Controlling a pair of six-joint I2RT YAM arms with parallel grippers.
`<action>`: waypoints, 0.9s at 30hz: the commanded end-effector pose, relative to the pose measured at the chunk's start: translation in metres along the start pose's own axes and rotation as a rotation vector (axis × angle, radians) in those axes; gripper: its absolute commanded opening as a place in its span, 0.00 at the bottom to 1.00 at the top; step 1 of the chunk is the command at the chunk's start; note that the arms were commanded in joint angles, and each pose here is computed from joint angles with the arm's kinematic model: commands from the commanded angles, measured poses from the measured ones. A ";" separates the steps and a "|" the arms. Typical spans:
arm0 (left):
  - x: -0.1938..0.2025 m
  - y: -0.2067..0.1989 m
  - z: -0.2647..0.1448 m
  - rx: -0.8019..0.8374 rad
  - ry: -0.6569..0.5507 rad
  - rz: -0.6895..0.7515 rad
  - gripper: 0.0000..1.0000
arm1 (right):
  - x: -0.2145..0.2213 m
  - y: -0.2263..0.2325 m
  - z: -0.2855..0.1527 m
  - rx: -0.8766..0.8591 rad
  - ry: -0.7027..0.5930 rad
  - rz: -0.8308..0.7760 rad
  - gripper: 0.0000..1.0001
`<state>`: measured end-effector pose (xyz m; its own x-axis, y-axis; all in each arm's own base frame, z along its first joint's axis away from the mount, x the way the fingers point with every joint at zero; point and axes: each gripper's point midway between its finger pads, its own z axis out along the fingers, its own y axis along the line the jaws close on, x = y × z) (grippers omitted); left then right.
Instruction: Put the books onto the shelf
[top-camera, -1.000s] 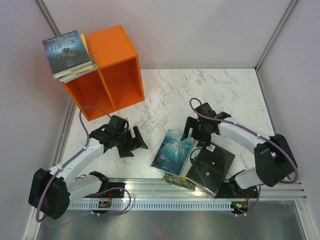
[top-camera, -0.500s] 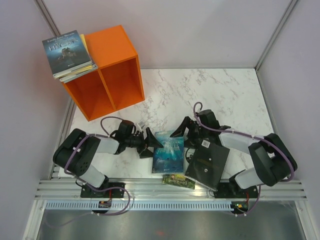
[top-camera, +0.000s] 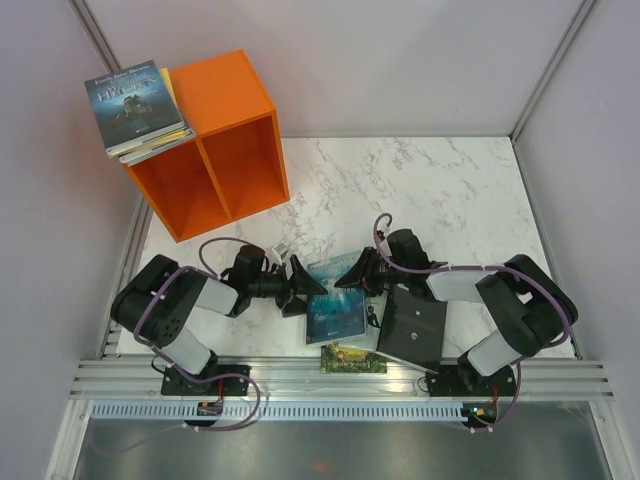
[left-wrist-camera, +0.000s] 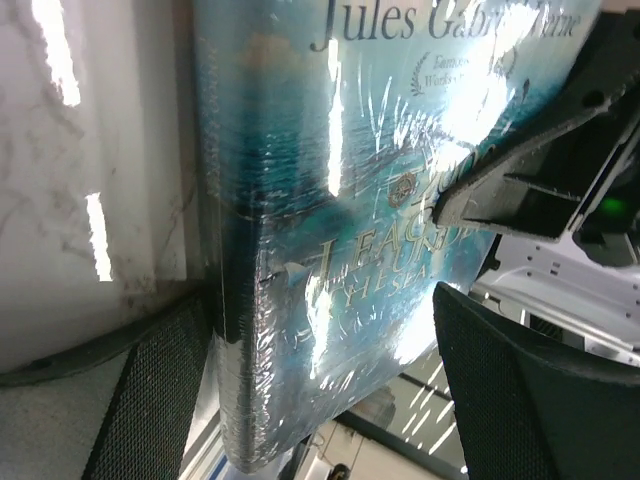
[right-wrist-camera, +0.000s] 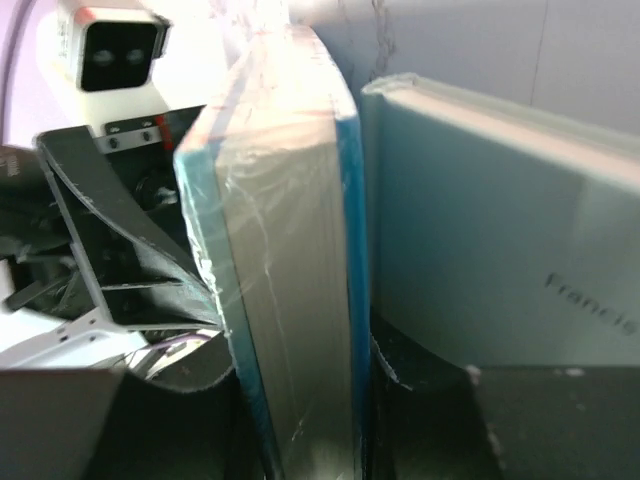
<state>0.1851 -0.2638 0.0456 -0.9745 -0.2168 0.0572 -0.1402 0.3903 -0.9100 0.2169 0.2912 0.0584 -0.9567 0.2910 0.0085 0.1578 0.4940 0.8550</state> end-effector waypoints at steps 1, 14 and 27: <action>-0.007 -0.011 -0.006 -0.026 -0.058 0.001 0.91 | 0.006 -0.029 -0.008 0.193 -0.013 0.012 0.03; -0.056 -0.060 -0.083 0.096 -0.317 0.071 0.93 | -0.028 0.161 -0.038 -0.375 0.049 -0.036 0.00; -0.064 -0.104 -0.098 0.201 -0.378 0.144 0.93 | -0.024 0.210 -0.051 -0.563 0.172 0.002 0.00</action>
<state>0.2458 -0.1981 0.1567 -0.8456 -0.5033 -0.1780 0.0074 0.3222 -0.9466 0.2710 0.3394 0.1897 -0.9556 0.2465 0.1614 0.2043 0.1599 0.9657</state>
